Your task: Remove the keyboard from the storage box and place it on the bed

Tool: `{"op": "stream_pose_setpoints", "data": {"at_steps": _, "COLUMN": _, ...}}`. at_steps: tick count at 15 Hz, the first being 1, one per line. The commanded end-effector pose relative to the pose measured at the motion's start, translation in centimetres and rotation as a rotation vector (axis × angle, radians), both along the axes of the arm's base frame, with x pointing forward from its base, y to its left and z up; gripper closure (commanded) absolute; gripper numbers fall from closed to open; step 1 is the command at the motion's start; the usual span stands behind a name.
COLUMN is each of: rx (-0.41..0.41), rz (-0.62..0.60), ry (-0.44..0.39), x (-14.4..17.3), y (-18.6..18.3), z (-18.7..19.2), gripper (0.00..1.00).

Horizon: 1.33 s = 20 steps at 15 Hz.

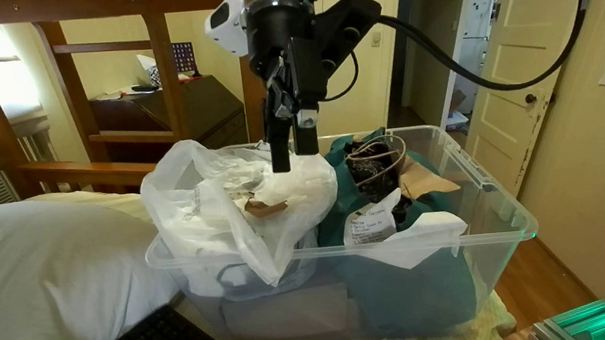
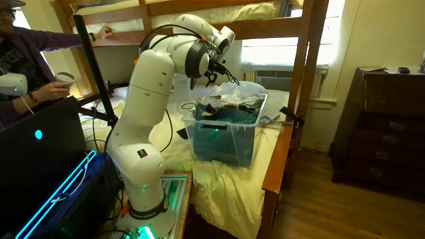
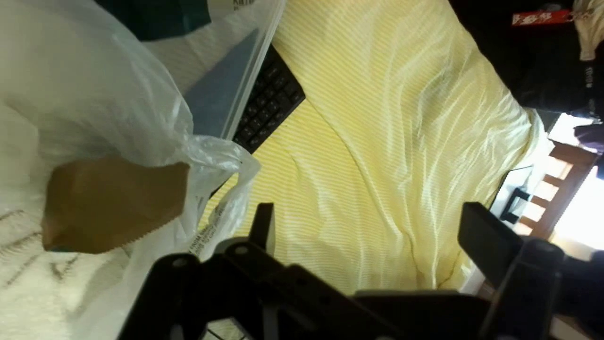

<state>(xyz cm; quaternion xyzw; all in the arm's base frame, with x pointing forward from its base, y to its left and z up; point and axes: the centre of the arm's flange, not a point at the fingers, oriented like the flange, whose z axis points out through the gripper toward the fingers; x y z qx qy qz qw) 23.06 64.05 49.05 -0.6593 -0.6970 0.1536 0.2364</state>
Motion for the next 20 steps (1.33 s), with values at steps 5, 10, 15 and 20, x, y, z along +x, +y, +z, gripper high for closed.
{"op": "stream_pose_setpoints", "data": {"at_steps": 5, "rx": -0.180, "rz": -0.321, "ry": -0.113, "x": -3.0, "y": -8.0, "z": 6.0, "gripper": 0.00}}
{"op": "stream_pose_setpoints", "data": {"at_steps": 10, "rx": -0.226, "rz": -0.536, "ry": -0.193, "x": -5.6, "y": -11.5, "z": 10.0, "gripper": 0.00}}
{"op": "stream_pose_setpoints", "data": {"at_steps": 15, "rx": -0.252, "rz": -0.761, "ry": -0.233, "x": -6.7, "y": -14.6, "z": 12.9, "gripper": 0.00}}
{"op": "stream_pose_setpoints", "data": {"at_steps": 20, "rx": -0.257, "rz": -0.847, "ry": -0.221, "x": -6.4, "y": -14.4, "z": 14.6, "gripper": 0.00}}
